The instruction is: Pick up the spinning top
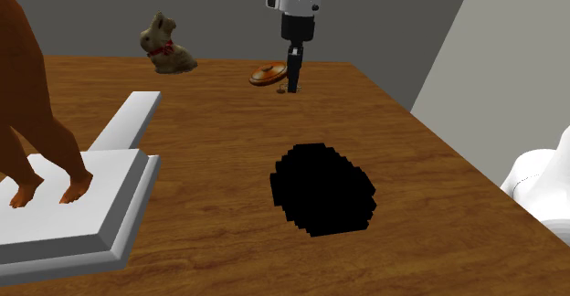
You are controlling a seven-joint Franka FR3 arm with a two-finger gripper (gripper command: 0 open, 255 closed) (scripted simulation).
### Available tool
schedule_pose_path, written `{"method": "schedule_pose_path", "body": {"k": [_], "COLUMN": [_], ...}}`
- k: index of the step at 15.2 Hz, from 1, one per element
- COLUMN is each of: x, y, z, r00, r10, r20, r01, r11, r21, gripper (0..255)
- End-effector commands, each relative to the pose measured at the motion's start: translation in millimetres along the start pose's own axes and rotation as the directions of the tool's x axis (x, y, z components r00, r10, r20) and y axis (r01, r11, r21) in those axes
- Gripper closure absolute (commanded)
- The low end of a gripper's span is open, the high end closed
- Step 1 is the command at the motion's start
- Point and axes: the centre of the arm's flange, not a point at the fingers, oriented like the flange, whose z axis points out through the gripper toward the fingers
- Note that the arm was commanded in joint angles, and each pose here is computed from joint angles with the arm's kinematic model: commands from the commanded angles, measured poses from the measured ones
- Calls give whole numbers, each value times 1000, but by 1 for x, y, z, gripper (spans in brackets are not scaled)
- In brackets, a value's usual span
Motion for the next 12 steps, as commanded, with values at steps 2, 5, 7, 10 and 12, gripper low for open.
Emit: {"method": "schedule_pose_path", "body": {"k": [2, 5, 7, 10, 12], "x": [0, 0, 0, -1, -1], "y": [0, 2, 1, 1, 1], "z": [0, 0, -11, -26, -37], "r00": [1000, 1000, 1000, 1000, 1000], "r10": [0, 0, 0, 0, 0], "r20": [1, 1, 1, 1, 1], "r01": [0, 0, 0, 0, 0], "r11": [1000, 1000, 1000, 1000, 1000], "r21": [0, 1, 1, 1, 1], "gripper": [255, 255, 255, 255, 255]}}
